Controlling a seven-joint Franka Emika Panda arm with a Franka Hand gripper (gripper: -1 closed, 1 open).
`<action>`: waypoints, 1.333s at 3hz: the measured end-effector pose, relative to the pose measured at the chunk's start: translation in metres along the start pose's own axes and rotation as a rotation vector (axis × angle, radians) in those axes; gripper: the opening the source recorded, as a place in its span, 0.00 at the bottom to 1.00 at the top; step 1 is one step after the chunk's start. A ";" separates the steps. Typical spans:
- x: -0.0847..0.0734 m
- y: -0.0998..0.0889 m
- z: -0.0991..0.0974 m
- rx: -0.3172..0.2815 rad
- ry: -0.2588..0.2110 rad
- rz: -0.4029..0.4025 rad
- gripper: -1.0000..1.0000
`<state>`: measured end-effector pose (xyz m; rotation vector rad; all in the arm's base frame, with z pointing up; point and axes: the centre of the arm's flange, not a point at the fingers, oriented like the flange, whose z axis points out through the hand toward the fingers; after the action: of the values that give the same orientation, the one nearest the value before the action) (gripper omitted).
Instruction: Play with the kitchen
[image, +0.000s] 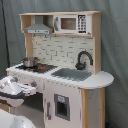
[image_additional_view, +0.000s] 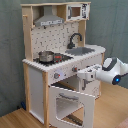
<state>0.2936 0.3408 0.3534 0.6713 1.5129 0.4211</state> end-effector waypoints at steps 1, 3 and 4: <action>0.001 0.010 0.016 0.008 0.018 0.003 1.00; 0.018 0.022 0.036 0.008 0.079 -0.025 1.00; 0.021 0.026 0.051 0.019 0.108 -0.023 1.00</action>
<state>0.3485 0.3664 0.3502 0.6540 1.6272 0.4320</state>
